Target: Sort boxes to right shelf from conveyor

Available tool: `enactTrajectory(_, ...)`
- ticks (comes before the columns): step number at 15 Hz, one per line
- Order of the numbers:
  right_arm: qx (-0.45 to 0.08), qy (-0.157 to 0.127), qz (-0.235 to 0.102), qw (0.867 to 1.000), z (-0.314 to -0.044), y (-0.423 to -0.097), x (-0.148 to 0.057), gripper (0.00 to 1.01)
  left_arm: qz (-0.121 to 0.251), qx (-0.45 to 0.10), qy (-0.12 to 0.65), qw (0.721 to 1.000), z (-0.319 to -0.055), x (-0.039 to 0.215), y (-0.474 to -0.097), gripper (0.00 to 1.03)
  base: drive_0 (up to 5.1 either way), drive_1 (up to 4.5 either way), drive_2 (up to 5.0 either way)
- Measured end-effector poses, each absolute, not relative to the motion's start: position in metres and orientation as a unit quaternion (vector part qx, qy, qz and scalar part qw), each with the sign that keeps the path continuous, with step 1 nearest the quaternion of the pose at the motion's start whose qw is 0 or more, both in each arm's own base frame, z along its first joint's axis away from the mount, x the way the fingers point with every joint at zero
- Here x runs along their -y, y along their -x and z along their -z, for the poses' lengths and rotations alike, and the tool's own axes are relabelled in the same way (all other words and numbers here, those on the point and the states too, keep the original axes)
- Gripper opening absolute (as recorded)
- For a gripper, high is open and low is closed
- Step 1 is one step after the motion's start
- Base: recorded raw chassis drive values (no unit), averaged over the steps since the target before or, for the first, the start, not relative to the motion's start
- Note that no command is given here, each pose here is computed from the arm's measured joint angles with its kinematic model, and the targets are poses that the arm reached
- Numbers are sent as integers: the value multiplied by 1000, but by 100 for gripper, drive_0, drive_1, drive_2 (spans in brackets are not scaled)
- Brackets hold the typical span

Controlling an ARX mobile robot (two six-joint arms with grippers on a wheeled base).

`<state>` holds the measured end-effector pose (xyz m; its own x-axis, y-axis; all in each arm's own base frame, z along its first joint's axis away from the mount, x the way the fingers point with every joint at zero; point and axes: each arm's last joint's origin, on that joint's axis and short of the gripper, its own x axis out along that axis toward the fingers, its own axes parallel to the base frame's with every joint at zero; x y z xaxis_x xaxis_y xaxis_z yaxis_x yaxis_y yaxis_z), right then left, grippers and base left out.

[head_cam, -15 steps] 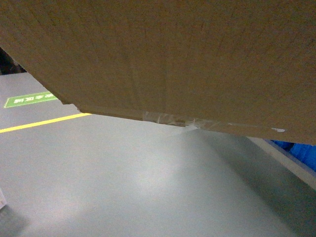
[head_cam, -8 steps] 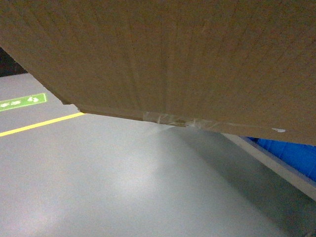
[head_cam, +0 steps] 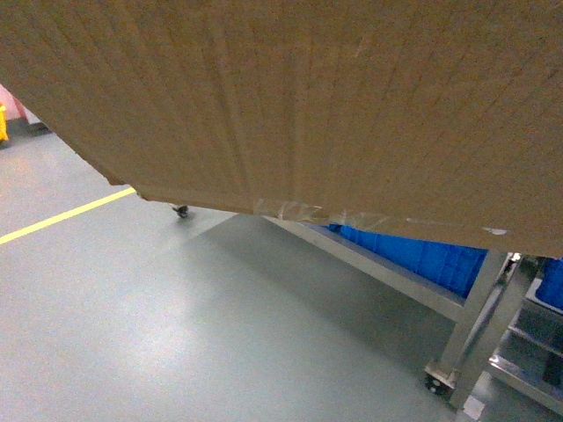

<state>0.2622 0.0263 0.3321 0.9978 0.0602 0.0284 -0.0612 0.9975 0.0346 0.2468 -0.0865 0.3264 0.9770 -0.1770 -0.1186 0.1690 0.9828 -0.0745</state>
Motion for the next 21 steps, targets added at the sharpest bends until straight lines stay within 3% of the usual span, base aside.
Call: enactTrajectory(21, 13, -18, -30, 999, -332, -262, -26, 3, 87, -63, 32, 994, -326, 87, -247, 4, -161, -161, -161)
